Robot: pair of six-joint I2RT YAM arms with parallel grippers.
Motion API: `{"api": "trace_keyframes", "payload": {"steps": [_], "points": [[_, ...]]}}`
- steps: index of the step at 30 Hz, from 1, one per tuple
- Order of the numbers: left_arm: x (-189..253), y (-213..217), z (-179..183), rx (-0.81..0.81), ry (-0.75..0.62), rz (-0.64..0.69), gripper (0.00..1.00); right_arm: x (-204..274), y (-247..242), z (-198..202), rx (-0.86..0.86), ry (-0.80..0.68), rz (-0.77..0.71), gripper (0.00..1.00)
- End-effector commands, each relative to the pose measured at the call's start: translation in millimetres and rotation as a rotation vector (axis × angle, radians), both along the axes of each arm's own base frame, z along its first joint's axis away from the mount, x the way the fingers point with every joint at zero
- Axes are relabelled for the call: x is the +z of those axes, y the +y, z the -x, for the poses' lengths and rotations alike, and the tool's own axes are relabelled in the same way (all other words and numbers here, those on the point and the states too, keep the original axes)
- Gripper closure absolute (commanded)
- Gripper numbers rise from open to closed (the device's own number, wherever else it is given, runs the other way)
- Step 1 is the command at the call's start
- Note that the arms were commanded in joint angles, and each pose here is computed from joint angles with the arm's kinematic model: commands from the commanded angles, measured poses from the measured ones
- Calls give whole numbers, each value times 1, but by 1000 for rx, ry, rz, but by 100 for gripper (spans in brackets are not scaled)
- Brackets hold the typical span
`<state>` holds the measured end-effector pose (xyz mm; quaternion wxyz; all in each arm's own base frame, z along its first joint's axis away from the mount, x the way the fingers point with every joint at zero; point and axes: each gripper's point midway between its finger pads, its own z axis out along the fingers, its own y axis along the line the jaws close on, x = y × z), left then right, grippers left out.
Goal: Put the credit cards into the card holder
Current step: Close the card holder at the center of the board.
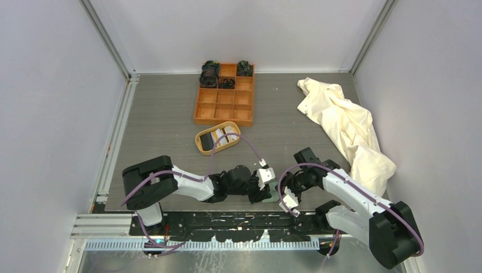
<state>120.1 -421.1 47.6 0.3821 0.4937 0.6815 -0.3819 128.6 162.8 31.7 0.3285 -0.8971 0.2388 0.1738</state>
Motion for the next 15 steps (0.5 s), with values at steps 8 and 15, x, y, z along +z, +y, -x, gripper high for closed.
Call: {"api": "trace_keyframes", "payload": {"steps": [8, 15], "points": [[5, 21, -38, 244, 168, 54, 65, -50, -52, 59, 365, -18, 250, 99], [28, 16, -53, 348, 267, 116, 77, -50, -51, 59, 367, -22, 245, 99]]}}
